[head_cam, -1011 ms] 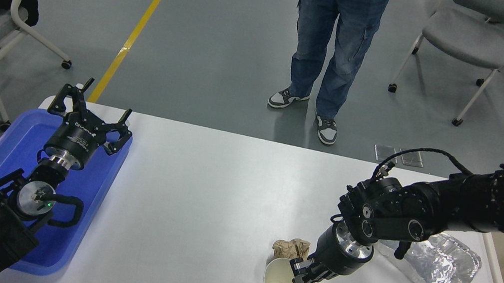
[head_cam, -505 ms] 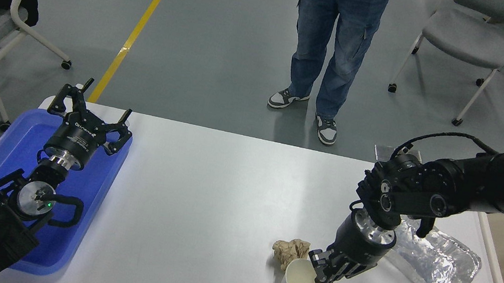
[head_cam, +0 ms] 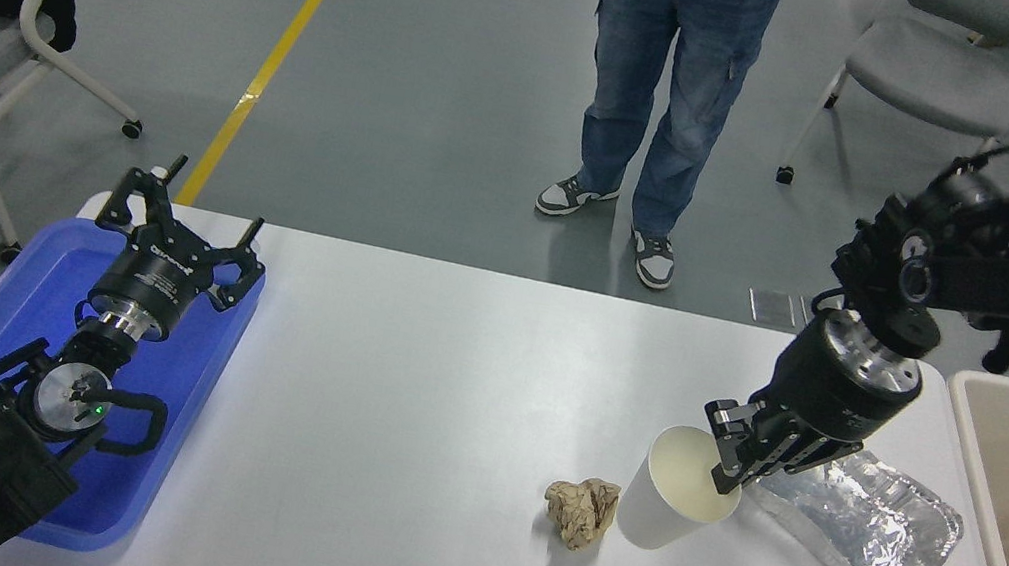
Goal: Pick up paper cup place in dustbin
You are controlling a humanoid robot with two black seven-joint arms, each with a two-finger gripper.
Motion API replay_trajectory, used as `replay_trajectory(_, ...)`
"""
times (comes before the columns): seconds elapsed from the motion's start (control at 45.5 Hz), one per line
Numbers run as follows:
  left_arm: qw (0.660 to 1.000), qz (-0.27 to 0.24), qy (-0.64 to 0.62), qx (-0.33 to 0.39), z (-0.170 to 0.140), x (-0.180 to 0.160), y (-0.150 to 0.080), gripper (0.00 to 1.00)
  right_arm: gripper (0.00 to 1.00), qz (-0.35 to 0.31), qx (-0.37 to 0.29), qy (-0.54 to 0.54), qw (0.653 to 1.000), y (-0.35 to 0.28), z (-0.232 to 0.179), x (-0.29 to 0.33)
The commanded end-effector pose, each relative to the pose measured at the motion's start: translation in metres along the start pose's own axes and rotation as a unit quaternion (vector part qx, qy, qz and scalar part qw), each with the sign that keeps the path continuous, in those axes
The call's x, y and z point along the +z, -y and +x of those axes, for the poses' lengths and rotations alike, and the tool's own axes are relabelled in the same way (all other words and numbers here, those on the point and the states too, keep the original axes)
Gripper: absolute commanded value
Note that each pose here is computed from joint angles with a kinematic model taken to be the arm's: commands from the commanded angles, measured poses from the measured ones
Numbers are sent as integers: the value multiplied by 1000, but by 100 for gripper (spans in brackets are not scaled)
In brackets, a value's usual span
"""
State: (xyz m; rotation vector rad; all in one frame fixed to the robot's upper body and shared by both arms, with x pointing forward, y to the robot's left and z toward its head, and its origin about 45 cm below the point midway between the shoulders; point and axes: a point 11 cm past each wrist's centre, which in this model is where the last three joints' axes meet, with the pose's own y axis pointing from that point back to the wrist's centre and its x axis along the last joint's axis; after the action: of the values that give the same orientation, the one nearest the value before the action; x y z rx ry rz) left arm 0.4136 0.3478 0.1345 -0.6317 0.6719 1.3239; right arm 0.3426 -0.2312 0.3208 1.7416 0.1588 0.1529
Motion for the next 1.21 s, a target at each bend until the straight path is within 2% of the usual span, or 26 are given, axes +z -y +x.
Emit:
replay_trajectory(0.0, 1000, 1, 0, 0, 0, 0, 0, 100, 0, -9, 69, 5, 998, -58, 8, 3)
replay_trajectory(0.374, 1000, 1, 0, 0, 0, 0, 0, 100, 0, -25, 124, 20, 992, -102, 10, 15)
replay_trajectory(0.725, 1000, 0, 0, 0, 0, 0, 0, 100, 0, -52, 120, 50, 990, -104, 3, 41)
replay_trajectory(1.187, 1000, 1, 0, 0, 0, 0, 0, 100, 0, -144, 87, 148, 974, -110, -36, 120)
